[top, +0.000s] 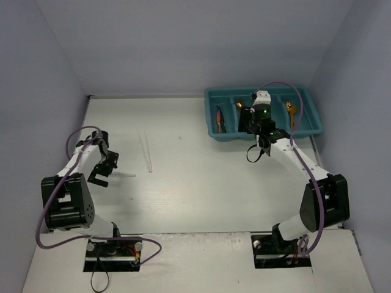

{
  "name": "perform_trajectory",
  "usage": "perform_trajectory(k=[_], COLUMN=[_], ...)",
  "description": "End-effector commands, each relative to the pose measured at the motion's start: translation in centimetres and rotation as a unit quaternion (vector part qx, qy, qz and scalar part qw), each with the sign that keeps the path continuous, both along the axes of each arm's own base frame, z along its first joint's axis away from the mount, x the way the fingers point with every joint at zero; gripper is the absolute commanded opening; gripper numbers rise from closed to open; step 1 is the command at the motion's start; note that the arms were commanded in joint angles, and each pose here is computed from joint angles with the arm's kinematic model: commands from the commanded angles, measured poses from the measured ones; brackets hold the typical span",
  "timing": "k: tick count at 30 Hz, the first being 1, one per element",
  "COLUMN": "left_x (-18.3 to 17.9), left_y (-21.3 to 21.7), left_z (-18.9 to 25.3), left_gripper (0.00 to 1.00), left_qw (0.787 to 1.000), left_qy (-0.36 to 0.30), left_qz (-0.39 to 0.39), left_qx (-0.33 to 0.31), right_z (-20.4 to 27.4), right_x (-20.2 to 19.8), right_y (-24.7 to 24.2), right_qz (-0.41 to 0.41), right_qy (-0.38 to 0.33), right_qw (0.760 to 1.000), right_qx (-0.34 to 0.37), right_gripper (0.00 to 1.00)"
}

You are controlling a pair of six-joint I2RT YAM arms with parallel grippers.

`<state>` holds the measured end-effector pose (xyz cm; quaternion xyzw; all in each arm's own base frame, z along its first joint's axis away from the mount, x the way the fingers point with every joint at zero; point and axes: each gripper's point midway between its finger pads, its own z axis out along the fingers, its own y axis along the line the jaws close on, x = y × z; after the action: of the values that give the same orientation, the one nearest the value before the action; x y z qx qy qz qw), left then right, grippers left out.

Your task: Sort the eating utensils into containers

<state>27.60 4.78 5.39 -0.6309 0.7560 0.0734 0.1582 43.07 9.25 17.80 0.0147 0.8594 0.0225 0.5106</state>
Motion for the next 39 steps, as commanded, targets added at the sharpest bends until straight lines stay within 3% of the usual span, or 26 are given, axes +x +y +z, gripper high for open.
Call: perform_trajectory(k=[1, 22, 33, 39], left_x=[1.8, 1.7, -0.1, -1.1], left_y=[0.1, 0.2, -0.4, -0.9], left_z=[0.6, -2.7, -4.9, -5.9], left_gripper=[0.91, 0.78, 0.52, 0.32], left_qw=[0.999, 0.997, 0.994, 0.993], left_qy=[-0.016, 0.026, 0.049, 0.054], left_qz=[0.023, 0.046, 0.066, 0.076], left_qx=[-0.023, -0.055, -0.066, -0.076], right_z=[3.8, 4.1, 3.9, 3.5], right_x=[0.6, 0.4, 0.4, 0.5], right_y=[0.6, 0.6, 0.7, 0.8], right_qz=[0.002, 0.002, 0.004, 0.004], right_qy=[-0.061, -0.067, -0.065, -0.061], right_qw=[0.998, 0.997, 0.997, 0.998], right_qx=[0.026, 0.029, 0.031, 0.032], right_gripper=[0.56, 0.57, 0.57, 0.57])
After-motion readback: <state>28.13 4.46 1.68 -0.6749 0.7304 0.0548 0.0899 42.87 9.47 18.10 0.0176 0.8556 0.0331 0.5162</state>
